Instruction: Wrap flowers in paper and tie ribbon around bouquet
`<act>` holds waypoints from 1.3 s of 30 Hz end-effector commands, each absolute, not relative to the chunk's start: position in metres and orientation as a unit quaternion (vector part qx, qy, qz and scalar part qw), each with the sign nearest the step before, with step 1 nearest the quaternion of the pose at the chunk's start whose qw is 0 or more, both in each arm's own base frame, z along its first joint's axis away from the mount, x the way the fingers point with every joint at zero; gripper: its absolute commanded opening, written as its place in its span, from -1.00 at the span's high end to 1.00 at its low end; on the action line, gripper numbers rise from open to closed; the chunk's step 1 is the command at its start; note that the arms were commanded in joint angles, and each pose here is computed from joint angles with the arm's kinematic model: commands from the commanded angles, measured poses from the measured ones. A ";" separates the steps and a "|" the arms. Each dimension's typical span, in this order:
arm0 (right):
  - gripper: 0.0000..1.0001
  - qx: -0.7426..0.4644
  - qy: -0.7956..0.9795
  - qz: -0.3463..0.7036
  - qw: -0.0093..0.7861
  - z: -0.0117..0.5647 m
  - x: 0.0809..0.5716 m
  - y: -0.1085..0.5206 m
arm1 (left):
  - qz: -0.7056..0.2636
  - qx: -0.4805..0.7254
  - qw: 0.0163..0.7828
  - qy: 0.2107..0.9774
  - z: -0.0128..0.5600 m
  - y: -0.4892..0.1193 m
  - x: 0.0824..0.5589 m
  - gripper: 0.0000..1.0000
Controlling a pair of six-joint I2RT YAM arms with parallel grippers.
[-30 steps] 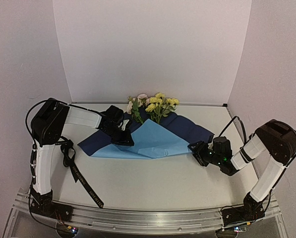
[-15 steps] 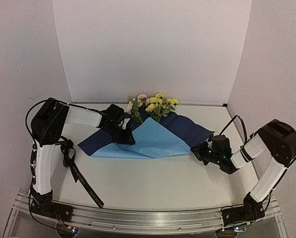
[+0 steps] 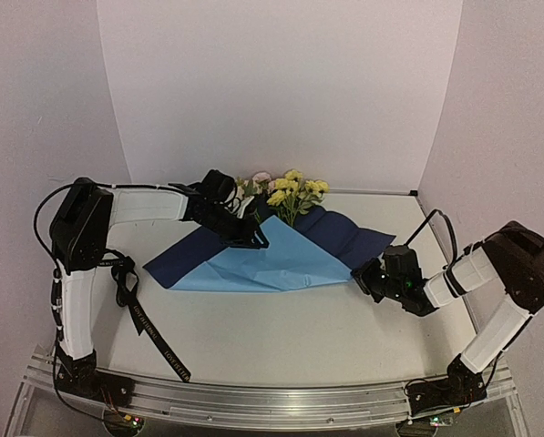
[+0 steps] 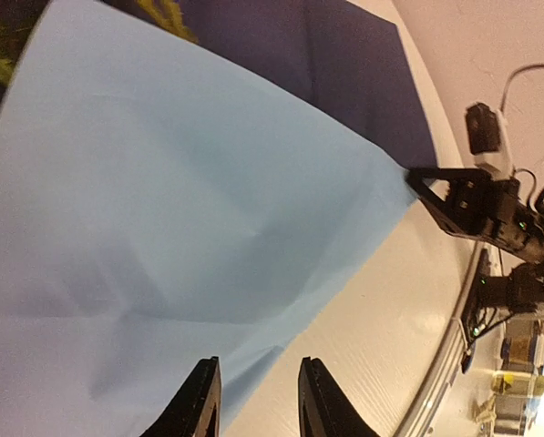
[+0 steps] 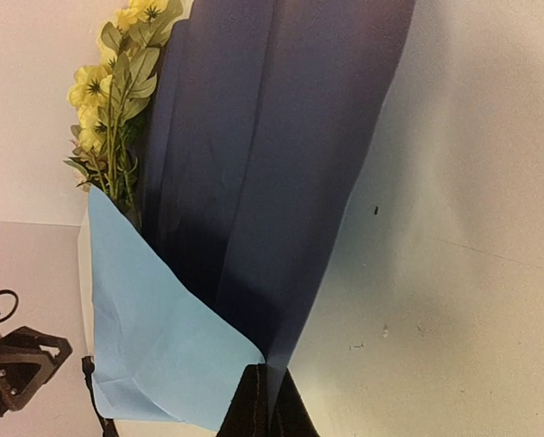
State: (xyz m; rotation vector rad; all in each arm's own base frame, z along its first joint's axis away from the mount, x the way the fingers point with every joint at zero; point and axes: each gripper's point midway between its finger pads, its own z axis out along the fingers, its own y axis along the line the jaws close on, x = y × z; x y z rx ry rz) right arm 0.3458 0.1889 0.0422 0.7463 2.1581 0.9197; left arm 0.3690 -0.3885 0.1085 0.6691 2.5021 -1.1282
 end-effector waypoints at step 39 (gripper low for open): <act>1.00 0.306 0.836 0.286 0.355 0.056 0.358 0.186 | -0.419 0.298 0.083 0.854 0.083 -0.404 0.290 0.68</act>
